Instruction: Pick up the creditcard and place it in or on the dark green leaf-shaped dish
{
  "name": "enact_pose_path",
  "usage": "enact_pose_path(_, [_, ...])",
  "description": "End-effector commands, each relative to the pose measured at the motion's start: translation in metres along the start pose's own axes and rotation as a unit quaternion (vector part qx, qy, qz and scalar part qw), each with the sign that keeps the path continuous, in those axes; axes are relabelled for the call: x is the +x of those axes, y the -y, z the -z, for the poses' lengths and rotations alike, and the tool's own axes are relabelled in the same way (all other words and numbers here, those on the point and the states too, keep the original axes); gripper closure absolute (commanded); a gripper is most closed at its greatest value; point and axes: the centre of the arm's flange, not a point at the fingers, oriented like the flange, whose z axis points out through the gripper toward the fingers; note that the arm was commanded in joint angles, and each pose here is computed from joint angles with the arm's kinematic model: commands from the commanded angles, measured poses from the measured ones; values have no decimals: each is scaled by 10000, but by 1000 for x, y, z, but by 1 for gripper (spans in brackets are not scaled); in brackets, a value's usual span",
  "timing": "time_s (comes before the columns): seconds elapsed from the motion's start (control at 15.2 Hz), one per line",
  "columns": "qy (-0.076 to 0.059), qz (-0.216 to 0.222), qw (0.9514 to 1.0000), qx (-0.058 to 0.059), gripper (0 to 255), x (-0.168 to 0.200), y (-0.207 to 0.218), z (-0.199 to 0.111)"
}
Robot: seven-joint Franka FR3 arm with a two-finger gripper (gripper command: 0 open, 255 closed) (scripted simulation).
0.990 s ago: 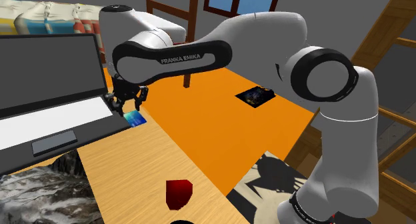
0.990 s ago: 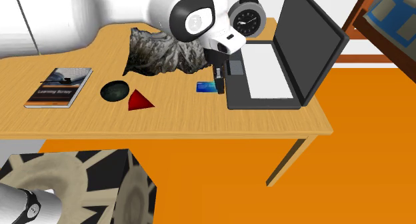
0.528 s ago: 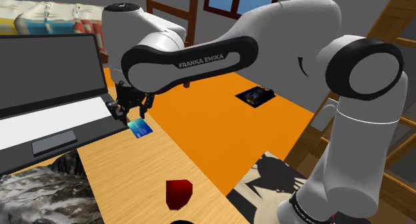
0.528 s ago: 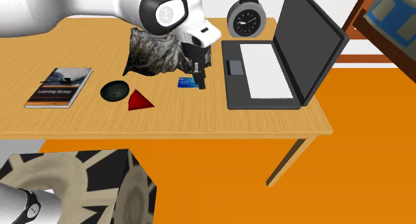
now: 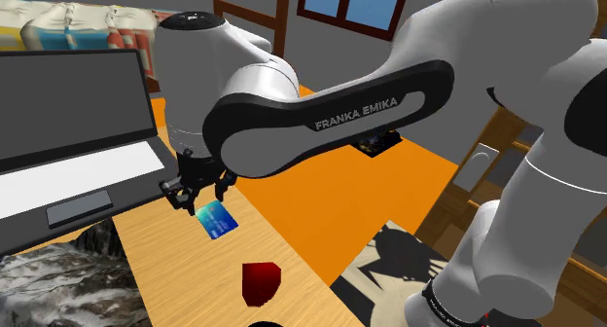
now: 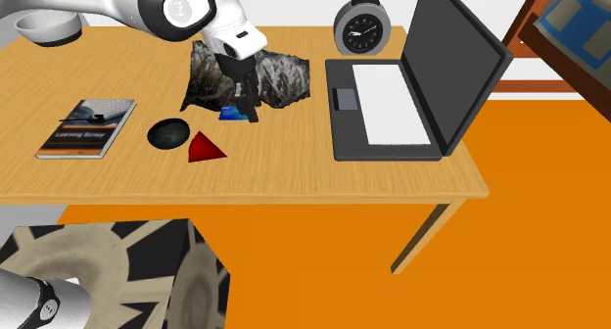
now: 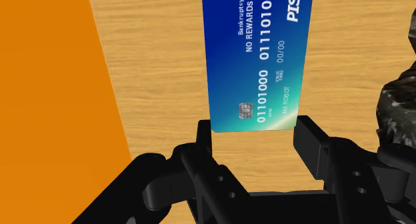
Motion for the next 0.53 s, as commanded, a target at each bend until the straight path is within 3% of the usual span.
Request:
enact_pose_path(0.0, [-1, -7, 10000, -3, 255, -27, 1, 2])
enact_pose_path(0.46, [-1, -7, 10000, -3, 255, -116, 18, 19])
